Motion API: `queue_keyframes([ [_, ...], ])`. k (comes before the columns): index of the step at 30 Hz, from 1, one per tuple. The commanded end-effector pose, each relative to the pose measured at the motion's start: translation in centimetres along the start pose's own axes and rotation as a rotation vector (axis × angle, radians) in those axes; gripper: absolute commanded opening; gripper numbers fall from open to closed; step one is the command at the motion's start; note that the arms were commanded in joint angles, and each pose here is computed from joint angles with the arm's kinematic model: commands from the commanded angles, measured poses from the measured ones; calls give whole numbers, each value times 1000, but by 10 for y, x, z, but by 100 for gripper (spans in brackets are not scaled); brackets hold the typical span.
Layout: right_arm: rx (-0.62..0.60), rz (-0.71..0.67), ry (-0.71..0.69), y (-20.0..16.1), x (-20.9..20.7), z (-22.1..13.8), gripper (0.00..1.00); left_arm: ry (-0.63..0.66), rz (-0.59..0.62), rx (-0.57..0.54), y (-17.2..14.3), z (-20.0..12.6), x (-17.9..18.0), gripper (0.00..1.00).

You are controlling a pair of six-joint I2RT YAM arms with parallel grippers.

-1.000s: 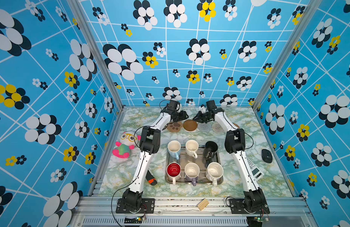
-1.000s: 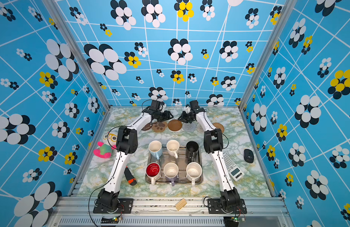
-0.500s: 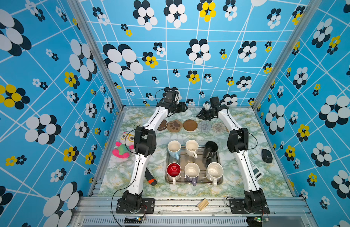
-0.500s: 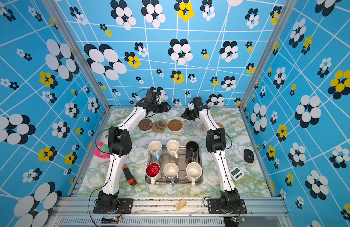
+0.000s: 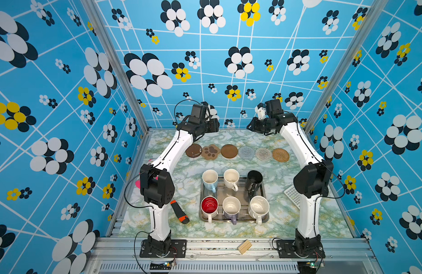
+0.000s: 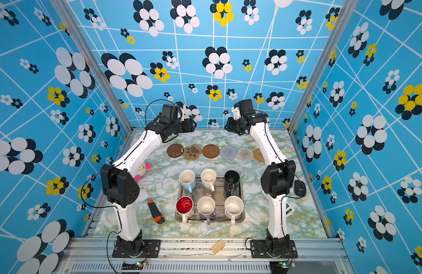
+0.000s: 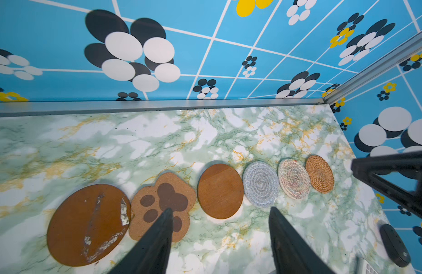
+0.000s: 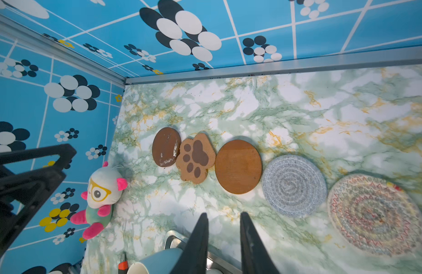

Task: Place cups on coasters
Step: Pick up the cup from the tray.

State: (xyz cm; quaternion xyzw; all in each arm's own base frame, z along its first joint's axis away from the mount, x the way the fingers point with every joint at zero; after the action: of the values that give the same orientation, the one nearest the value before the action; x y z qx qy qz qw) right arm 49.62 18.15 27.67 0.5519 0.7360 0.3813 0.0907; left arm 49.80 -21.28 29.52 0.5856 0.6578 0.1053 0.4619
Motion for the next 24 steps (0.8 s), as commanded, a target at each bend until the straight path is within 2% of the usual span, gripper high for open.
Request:
queue_keyframes([
  [1, -49, -44, -102, -8, -1, -26, 27, 115, 74, -49, -7, -20, -3, 65],
  [9, -111, -52, -186, -47, 19, -77, 32, 187, 79, -154, -20, -38, -20, 65],
  [15, -133, -50, -235, -84, 30, -100, 35, 252, 128, -214, -28, -49, -28, 65],
  [24, -145, -60, -254, -115, 51, -117, 39, 255, 134, -244, -46, -66, -28, 65],
])
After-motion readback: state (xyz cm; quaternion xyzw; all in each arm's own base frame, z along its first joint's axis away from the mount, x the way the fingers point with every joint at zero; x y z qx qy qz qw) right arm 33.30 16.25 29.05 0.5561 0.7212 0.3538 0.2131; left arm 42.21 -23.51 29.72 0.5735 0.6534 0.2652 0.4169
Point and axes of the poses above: each gripper's point midway between its finger pads, its own z axis out along the fingers, its own x axis along the line the jaws close on, y = z × x, the point moved 3 cm from there along -z, back along the fingers, and after that the axes turned 12 degrees about -z, right-handed, at the moved point
